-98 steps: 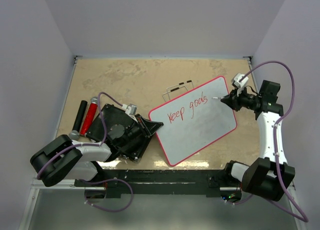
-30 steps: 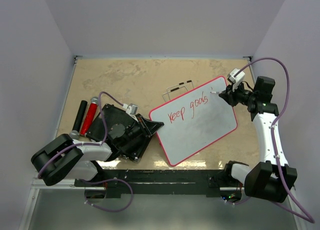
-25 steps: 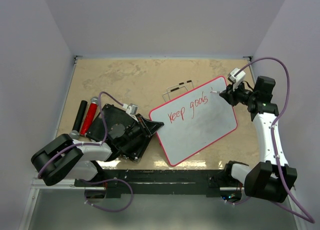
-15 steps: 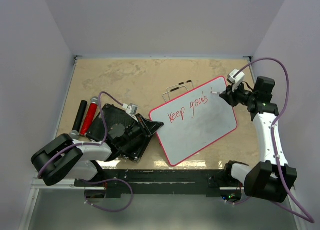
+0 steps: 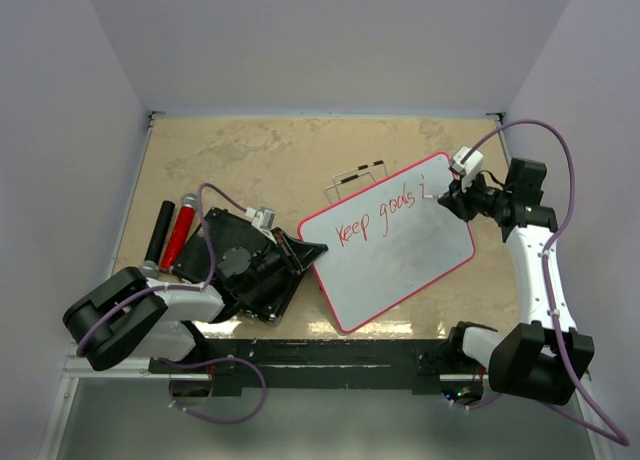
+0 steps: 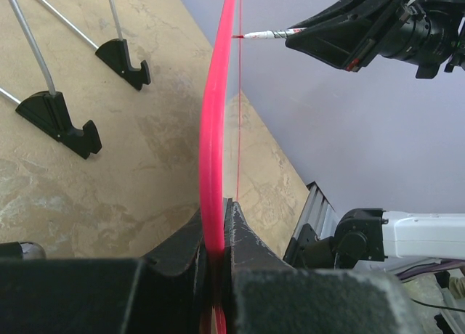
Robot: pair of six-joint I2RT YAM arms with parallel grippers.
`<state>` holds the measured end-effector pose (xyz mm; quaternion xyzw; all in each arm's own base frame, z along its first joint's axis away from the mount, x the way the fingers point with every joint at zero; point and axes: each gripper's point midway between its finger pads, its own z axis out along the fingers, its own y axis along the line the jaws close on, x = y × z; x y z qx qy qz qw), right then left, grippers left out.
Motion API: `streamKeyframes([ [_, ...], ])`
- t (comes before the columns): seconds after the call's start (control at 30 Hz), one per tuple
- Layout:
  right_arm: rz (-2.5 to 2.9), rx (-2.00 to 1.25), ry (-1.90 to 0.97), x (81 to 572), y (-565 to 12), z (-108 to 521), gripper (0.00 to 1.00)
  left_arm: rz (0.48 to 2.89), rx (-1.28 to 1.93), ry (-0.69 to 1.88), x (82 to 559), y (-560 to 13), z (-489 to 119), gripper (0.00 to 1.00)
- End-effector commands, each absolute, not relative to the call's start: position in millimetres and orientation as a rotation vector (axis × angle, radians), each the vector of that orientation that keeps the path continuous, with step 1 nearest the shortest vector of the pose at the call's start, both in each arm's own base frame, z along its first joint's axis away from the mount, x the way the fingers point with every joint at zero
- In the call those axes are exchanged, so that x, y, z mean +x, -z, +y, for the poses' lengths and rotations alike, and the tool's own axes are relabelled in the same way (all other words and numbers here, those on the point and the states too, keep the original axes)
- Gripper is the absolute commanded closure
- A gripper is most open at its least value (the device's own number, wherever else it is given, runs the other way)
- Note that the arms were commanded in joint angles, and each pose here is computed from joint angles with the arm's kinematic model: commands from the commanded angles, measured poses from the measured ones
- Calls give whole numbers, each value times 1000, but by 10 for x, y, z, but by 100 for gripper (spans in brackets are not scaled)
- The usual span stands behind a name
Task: Write a sentence on the whiteboard
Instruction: Pick up the sentence from the whiteboard.
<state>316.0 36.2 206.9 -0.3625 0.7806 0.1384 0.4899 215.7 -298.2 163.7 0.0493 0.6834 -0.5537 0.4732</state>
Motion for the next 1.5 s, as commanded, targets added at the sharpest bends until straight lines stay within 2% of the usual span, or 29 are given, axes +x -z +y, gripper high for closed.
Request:
streamKeyframes([
  [0.0, 1881, -874, -304, 3238, -2136, 332, 100, 1645, 277, 1332, 2085, -1634, -3071, 100],
  [0.4, 1806, -768, -238, 3447, -2498, 263, 100, 1652, 274, 1330, 2085, -1613, -3063, 100],
  [0.77, 1827, -770, -250, 3494, -2400, 251, 100, 1647, 281, 1335, 2078, -1629, -3074, 100],
  [1.13, 1904, -873, -287, 3238, -2080, 292, 100, 1646, 282, 1334, 2079, -1627, -3075, 100],
  [1.47, 1883, -861, -284, 3277, -2180, 298, 100, 1646, 282, 1334, 2078, -1623, -3074, 100],
])
